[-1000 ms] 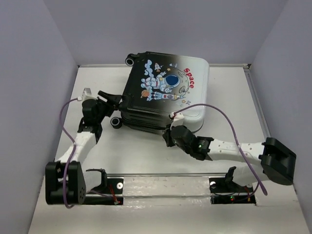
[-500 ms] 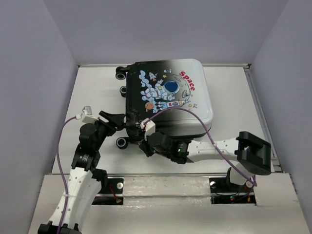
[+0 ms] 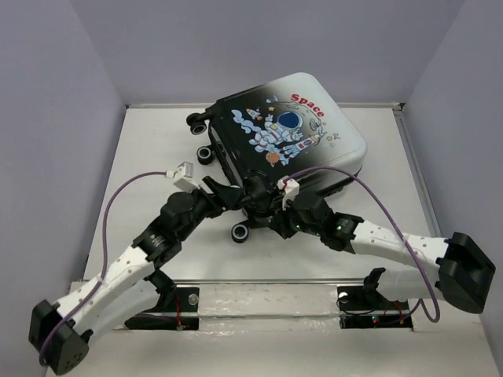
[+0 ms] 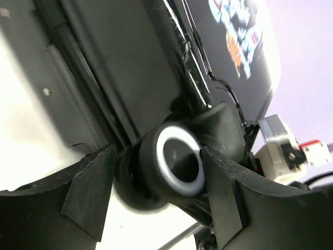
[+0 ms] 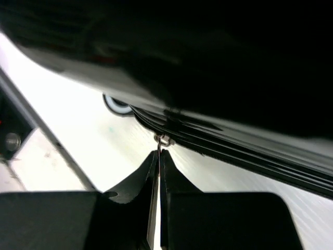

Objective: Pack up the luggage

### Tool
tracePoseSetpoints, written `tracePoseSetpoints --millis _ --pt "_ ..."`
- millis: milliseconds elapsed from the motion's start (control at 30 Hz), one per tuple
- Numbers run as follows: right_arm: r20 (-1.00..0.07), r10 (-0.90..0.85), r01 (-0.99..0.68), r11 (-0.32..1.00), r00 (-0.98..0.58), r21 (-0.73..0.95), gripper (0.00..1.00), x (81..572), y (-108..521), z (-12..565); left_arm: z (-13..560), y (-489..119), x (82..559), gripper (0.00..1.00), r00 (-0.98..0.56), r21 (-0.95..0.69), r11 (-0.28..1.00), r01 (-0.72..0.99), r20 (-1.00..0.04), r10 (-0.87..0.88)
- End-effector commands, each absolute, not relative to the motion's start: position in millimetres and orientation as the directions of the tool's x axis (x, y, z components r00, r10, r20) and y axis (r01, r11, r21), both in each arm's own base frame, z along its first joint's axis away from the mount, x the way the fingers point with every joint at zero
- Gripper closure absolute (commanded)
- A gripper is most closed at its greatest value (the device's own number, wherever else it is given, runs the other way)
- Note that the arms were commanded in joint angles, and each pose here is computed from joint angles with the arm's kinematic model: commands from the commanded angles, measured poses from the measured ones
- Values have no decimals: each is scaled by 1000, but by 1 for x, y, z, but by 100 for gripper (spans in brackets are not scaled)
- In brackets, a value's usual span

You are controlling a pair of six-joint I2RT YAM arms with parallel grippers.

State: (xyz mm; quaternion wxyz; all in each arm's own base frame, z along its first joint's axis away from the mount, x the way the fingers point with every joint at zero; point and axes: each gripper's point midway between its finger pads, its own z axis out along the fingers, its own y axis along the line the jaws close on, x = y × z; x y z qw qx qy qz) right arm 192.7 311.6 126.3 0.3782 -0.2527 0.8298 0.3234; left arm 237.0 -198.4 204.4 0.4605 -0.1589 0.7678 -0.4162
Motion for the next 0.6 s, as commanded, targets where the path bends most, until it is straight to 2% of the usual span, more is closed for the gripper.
tracePoseSetpoints --millis 0,33,100,167,200,333,400,500,567 --pt "-864 -45 -691 621 -501 368 93 199 316 171 242 -283 219 94 -656 -812 491 316 -561 -505" --pt "-854 -44 -682 625 -518 381 93 196 313 163 236 -292 225 94 -666 -798 513 317 -573 -478" --pt "-830 -15 -682 578 -558 448 93 187 321 160 266 -308 233 94 -652 -797 477 371 -589 -477" --pt "-829 52 -712 484 -557 509 93 176 337 170 268 -324 240 94 -668 -781 483 395 -606 -432" --pt "-815 55 -715 449 -577 536 93 165 350 167 294 -332 244 94 -653 -781 454 428 -615 -442" --pt "-845 96 -765 382 -525 519 93 144 393 195 329 -352 255 94 -642 -761 433 482 -644 -417" --pt "-841 177 -767 346 -512 540 93 145 401 219 340 -365 256 94 -661 -765 402 503 -640 -391" --pt "-820 278 -740 356 -500 571 93 154 394 226 358 -372 250 94 -681 -771 358 526 -634 -366" --pt "-809 363 -686 432 -462 586 93 175 385 226 366 -373 240 94 -696 -775 325 542 -630 -344"
